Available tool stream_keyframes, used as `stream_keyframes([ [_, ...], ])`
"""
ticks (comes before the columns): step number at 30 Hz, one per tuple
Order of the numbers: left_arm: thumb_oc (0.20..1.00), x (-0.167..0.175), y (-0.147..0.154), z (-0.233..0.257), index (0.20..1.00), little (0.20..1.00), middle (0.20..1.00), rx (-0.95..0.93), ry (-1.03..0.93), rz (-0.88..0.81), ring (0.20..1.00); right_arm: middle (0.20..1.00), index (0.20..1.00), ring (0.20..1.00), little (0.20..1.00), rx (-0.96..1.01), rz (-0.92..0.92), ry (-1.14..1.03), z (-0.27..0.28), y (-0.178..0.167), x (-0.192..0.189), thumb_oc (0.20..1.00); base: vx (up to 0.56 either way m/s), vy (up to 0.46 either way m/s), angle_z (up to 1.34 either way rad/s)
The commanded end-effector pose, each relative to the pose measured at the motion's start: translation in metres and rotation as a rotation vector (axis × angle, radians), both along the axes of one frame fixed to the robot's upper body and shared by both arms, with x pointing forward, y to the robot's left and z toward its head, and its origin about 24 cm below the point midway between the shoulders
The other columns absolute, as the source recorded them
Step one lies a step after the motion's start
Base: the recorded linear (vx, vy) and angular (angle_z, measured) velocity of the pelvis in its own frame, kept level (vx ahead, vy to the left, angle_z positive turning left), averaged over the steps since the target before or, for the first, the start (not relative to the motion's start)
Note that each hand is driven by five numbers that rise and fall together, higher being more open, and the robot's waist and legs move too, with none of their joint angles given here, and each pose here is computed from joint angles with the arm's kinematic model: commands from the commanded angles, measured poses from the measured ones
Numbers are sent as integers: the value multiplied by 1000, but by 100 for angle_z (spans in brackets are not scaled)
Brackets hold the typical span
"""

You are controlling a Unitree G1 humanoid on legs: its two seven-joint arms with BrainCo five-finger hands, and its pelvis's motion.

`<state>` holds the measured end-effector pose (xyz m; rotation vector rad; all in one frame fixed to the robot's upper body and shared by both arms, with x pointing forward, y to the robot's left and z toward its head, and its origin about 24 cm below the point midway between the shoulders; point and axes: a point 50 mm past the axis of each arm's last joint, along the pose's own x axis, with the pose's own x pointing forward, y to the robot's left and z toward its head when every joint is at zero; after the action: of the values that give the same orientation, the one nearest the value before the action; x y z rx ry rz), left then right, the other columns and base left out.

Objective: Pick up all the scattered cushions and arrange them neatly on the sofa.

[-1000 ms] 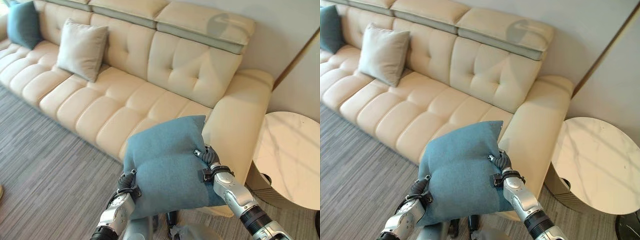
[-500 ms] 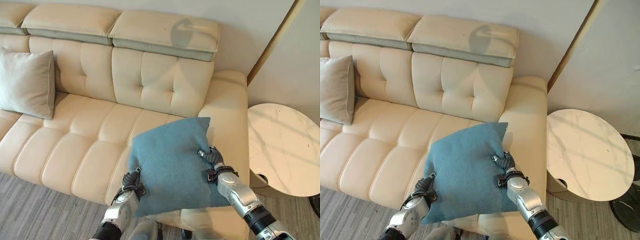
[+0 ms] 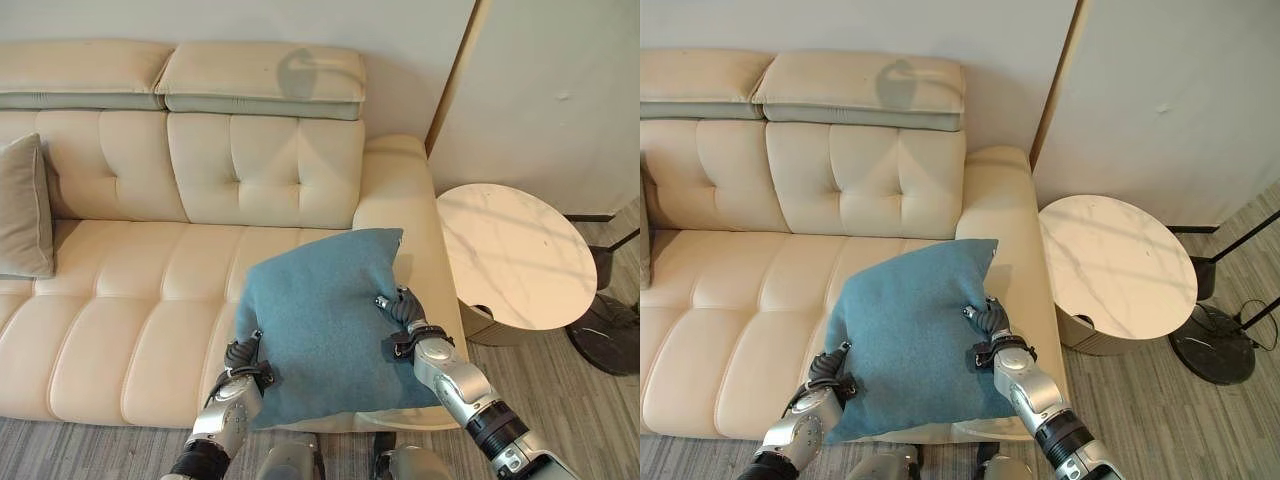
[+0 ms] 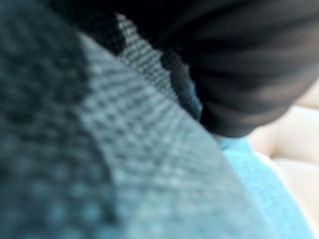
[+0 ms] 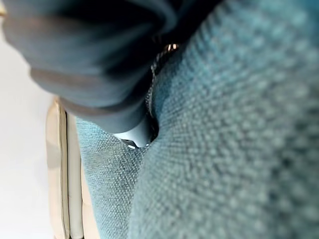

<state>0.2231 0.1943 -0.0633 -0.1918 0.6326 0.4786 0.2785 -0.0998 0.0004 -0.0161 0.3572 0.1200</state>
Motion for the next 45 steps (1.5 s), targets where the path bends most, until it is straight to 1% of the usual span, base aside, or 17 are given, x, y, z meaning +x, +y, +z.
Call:
stream_keyframes([
  [1,200,35,-29,38,200,200,200,2,-239,-129,200,200,200,200,200,196,167,-142,34,55,2,200,31,-61,-10],
  [14,200,28,-50,26,200,200,200,-43,-177,-130,200,200,200,200,200,133,143,-129,28,40,-2,200,26,95,-4],
  [24,200,19,-49,16,200,200,200,8,-119,-152,200,200,200,200,200,153,154,-100,24,59,-7,200,20,174,3],
  [29,200,56,-29,55,200,200,200,284,-259,-195,200,200,200,200,200,133,115,-199,48,67,17,200,-21,116,0],
  [30,200,56,-29,55,200,200,200,284,-259,-195,200,200,200,200,200,133,115,-199,48,67,17,200,-50,106,-2],
  [31,200,66,6,80,200,200,200,364,-344,-133,200,200,200,200,200,135,71,-256,64,60,30,200,-64,91,-6],
  [32,200,79,18,105,200,200,200,447,-420,-104,200,200,200,200,200,130,59,-296,75,58,39,200,-65,91,-7],
  [33,200,79,18,105,200,200,200,447,-422,-104,200,200,200,200,200,130,59,-298,76,58,39,200,-88,70,0],
  [34,200,99,27,141,200,200,200,517,-535,-68,200,200,200,200,200,133,49,-358,97,63,54,200,-54,38,10],
  [35,200,100,27,142,200,200,200,517,-537,-69,200,200,200,200,200,134,48,-360,98,63,55,200,-104,73,16],
  [36,200,119,42,191,200,200,200,585,-671,5,200,200,200,200,200,143,29,-468,136,64,73,200,-104,91,19],
  [37,200,137,33,277,200,200,200,713,-930,71,200,200,200,200,200,150,-10,-719,216,65,87,200,-118,120,16],
  [39,200,135,19,342,200,200,200,830,-1132,200,200,200,200,200,200,155,-54,-986,293,71,81,200,-62,107,50],
  [42,200,135,11,377,200,200,200,903,-1206,279,200,200,200,200,200,85,-104,-1152,331,78,73,200,26,76,54],
  [43,200,137,-1,418,200,200,200,1019,-1258,319,200,200,200,200,200,-89,-208,-1353,369,78,64,200,69,55,68],
  [44,200,138,-4,431,200,200,200,1060,-1266,329,200,200,200,200,200,-145,-245,-1407,380,76,63,200,117,69,71],
  [45,200,135,-10,457,200,200,200,1202,-1281,335,200,200,200,200,200,-234,-295,-1469,397,72,62,200,106,47,70],
])
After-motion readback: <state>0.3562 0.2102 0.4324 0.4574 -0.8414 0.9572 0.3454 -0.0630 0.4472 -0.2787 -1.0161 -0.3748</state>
